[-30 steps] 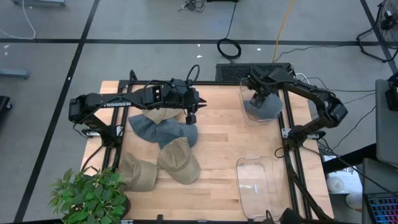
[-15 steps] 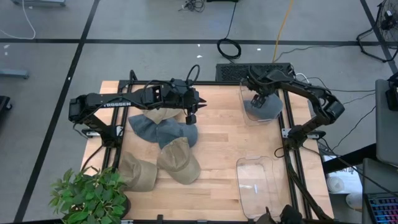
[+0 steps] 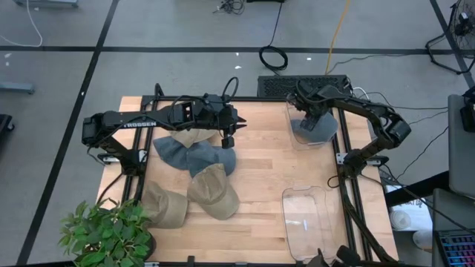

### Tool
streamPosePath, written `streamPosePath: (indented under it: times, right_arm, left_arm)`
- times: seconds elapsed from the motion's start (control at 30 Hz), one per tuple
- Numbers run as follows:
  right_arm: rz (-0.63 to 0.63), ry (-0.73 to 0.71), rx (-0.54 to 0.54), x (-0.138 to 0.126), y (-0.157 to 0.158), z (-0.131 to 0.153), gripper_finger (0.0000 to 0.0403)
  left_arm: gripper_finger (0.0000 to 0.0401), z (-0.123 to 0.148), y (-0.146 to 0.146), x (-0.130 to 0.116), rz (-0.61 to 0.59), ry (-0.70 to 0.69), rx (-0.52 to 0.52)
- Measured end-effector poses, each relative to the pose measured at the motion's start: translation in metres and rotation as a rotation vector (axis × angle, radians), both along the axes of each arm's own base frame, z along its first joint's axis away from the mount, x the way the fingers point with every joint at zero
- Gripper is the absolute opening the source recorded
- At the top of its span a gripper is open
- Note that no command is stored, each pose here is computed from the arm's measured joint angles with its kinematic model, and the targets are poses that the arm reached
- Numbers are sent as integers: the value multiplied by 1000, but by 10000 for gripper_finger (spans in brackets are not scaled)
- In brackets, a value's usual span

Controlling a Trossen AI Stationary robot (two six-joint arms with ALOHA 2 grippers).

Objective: Pick & Place hat
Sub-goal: Adjust the blue cap into the top transparent bin

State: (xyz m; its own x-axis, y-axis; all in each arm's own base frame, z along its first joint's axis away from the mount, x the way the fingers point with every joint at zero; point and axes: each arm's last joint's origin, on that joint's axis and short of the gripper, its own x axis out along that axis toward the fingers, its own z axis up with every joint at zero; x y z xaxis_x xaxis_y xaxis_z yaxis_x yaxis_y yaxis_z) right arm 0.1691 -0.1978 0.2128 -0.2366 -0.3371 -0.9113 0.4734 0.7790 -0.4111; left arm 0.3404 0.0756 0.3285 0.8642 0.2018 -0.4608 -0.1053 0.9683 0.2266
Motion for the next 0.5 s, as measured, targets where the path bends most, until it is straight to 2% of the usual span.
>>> streamPosePath:
  times: [0.03,0.1,0.5]
  right_arm:
    - [8,-1,-1,0,0,1,32]
    - [5,-13,-16,-1,1,3,11]
    - [-138,-252,-192,-7,30,50,1]
  left_arm:
    - [76,0,0,0,0,0,-1]
    - [76,0,0,0,1,-1,-2]
    - [76,0,0,0,0,0,0]
